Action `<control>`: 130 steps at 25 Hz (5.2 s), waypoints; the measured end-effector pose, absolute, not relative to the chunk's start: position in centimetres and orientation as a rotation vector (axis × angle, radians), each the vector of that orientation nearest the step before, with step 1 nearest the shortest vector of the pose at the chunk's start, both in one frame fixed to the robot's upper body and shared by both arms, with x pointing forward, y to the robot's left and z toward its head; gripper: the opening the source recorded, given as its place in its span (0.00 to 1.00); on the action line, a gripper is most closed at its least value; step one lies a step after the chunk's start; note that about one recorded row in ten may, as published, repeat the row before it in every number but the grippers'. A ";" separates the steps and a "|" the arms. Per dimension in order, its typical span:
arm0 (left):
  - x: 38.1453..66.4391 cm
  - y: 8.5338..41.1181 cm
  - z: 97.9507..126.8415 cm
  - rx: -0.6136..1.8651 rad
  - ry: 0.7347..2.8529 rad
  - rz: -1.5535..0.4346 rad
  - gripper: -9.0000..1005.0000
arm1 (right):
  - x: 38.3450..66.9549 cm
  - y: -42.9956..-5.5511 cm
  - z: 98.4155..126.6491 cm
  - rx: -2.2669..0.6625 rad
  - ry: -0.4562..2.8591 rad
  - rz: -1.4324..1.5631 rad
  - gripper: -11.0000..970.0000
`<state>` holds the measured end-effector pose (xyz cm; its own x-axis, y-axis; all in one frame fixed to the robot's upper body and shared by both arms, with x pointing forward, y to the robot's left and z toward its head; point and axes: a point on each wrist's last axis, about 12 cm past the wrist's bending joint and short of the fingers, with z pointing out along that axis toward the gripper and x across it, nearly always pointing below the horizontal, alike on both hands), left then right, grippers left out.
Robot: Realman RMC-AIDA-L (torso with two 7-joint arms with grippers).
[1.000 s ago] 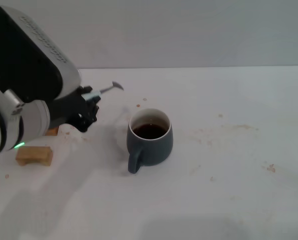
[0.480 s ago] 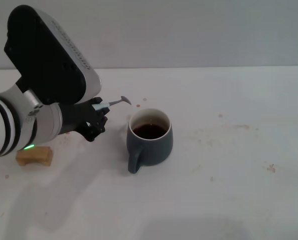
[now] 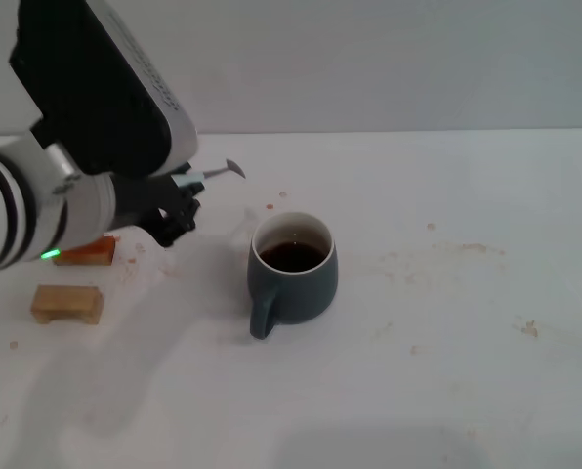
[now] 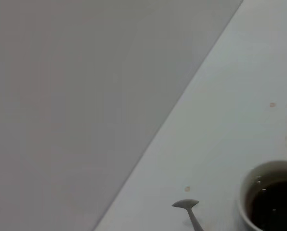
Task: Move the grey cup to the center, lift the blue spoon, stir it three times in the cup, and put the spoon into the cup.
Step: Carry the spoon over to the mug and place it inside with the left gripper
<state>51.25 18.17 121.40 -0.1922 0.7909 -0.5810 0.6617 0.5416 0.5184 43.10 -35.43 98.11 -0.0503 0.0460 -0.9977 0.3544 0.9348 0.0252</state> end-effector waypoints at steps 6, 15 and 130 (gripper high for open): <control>51.7 18.4 122.0 1.217 1.899 0.226 0.18 | 43.2 -35.6 98.1 0.312 1.616 -0.265 0.01; 52.2 19.0 122.5 1.250 1.862 0.280 0.18 | 43.1 -35.9 97.7 0.315 1.650 -0.277 0.01; 54.1 17.9 118.7 1.677 1.782 0.082 0.18 | 42.2 -37.6 99.6 0.404 1.475 -0.496 0.01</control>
<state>54.13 17.95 118.72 0.0613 0.9035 -0.4242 0.8605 0.1675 0.4812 42.20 -37.62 99.62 0.0289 -0.0692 -0.9972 0.5476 0.8357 -0.0421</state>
